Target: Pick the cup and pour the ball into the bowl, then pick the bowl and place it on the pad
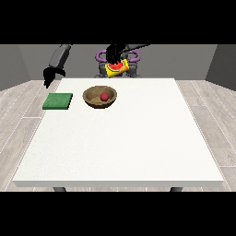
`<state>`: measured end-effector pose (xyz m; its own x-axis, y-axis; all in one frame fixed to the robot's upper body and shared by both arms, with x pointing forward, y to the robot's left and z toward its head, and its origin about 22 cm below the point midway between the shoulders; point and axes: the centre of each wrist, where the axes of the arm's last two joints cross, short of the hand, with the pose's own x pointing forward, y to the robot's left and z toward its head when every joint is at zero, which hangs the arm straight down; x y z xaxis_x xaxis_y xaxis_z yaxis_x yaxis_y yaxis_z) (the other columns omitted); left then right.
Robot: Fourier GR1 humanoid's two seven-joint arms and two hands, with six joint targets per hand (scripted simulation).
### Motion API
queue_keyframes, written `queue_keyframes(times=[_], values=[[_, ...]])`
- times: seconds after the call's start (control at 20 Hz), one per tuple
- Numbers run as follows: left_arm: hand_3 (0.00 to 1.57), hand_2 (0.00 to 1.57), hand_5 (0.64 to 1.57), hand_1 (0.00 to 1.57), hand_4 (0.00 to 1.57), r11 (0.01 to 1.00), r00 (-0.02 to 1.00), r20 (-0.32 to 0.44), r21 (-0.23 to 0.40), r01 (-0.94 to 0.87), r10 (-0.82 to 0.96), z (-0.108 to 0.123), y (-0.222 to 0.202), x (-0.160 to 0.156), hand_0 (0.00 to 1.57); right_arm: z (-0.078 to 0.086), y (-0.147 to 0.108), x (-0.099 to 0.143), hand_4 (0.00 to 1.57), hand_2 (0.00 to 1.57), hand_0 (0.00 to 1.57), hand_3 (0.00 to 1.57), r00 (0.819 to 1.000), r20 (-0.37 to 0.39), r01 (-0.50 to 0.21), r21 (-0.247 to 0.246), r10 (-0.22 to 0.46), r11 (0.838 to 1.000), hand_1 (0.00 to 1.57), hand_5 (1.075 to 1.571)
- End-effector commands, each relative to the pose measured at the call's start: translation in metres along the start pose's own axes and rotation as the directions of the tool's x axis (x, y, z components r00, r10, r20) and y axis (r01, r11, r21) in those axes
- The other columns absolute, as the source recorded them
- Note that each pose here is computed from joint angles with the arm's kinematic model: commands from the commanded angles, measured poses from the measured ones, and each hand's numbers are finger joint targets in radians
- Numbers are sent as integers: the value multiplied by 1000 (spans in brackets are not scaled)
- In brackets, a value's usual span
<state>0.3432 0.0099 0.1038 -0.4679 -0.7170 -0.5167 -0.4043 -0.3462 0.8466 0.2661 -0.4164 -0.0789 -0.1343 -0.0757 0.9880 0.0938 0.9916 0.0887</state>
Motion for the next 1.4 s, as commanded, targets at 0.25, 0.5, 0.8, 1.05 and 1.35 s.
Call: queue_keyframes(times=[0.25, 0.5, 0.8, 1.05, 1.35], values=[[1571, 1571, 1510, 0, 773, 924, 899, -218, 115, -364, 381, 44, -45, -84, 0, 28, -10, -13, 729, 297, 0, 246, 994, -102, 41, -55, -47, 998, 0, 1554], [1160, 1447, 1569, 1513, 1322, 706, 674, -213, 265, -657, 707, 84, -87, -88, 1513, 2, -9, 4, 700, 372, 0, 370, 999, 28, 43, -128, -39, 991, 0, 1564], [783, 1117, 1570, 1312, 1442, 457, 476, -78, 451, -767, 876, 135, -132, -75, 1312, -17, -11, 23, 692, 371, 0, 103, 986, 164, 78, -214, -42, 974, 0, 1547], [570, 917, 1545, 969, 1206, 156, 278, 147, 547, -823, 949, 130, -129, -116, 969, -35, -11, 39, 660, 405, 0, 271, 971, 229, 110, -200, -63, 974, 0, 1552], [0, 0, 642, 0, 0, -19, 69, 169, 472, -882, 983, 137, -161, -107, 0, -62, 6, 63, 0, 0, 0, 0, 941, 329, 123, -135, -72, 983, 0, 1569]])
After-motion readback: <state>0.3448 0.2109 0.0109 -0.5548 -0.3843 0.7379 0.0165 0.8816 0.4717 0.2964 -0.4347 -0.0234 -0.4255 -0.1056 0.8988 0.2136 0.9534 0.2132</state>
